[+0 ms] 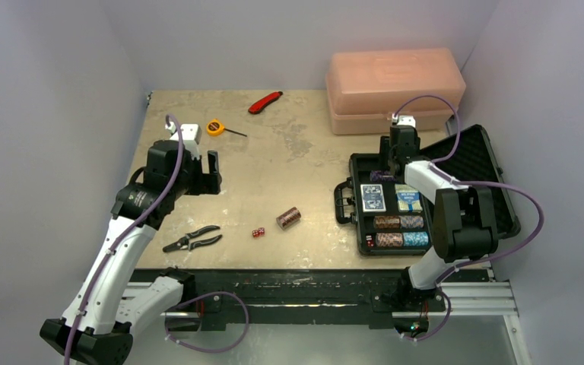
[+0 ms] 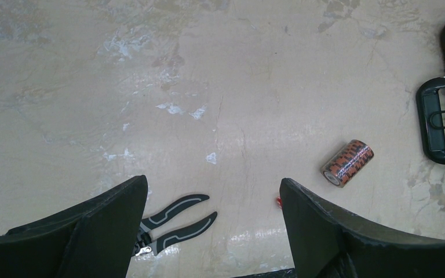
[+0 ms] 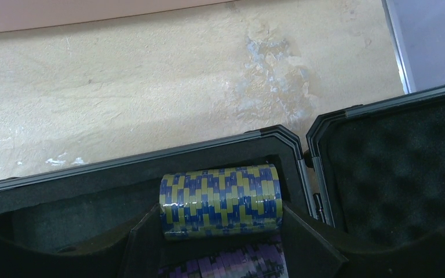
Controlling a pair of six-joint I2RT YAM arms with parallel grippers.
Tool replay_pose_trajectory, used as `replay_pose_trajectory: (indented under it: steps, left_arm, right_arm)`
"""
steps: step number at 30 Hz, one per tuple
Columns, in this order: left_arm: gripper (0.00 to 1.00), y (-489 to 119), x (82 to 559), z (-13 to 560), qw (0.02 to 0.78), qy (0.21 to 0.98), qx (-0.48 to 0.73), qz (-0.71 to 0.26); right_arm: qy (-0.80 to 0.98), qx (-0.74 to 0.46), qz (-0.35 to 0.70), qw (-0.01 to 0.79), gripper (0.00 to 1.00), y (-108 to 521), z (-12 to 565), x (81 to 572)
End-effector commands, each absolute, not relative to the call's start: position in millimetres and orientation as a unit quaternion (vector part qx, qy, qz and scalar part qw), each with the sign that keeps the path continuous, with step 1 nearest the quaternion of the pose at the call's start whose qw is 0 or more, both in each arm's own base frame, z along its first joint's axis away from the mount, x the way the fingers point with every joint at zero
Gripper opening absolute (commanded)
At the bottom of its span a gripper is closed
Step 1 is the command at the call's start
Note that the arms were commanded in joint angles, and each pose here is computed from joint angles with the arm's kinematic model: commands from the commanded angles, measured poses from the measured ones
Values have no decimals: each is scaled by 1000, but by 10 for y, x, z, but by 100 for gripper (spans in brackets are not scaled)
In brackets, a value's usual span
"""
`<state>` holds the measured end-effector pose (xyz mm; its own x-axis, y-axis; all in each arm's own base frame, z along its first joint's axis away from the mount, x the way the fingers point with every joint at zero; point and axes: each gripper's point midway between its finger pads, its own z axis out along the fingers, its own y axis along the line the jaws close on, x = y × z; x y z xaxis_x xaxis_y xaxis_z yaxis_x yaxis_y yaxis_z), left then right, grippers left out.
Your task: Pack up texas hold em set
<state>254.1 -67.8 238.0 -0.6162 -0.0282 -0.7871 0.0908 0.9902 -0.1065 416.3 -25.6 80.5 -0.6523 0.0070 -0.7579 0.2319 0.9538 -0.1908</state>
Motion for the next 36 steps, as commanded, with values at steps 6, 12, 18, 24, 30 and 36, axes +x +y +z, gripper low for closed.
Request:
replay_pose_trajectory:
  steps: [6,12,18,24,30,36]
  left_arm:
    - [84,-701,2606,2430,451,890,16,-71]
    - [84,-699,2604,2433,451,890,16,-70]
    - [84,-687,2600,2434,452,889,15,-68]
    - [84,-677,2597,2441,453,889,14,-66]
    - [84,-667,2597,2452,455,888,13,-64]
    - [84,-652,2589,2463,458,887,12,-61]
  right_arm:
    - [863,95,-129,479,95,-296,1245,4458]
    - [857,97,-119,491,99,-271,1373,4408]
    - [853,94,-85,506,98,-162,1492,4359]
    - [857,72,-25,509,85,67,1524,4363]
    - [867,54,11,496,67,266,1442,4359]
    - [878,50,18,475,41,317,1250,4360]
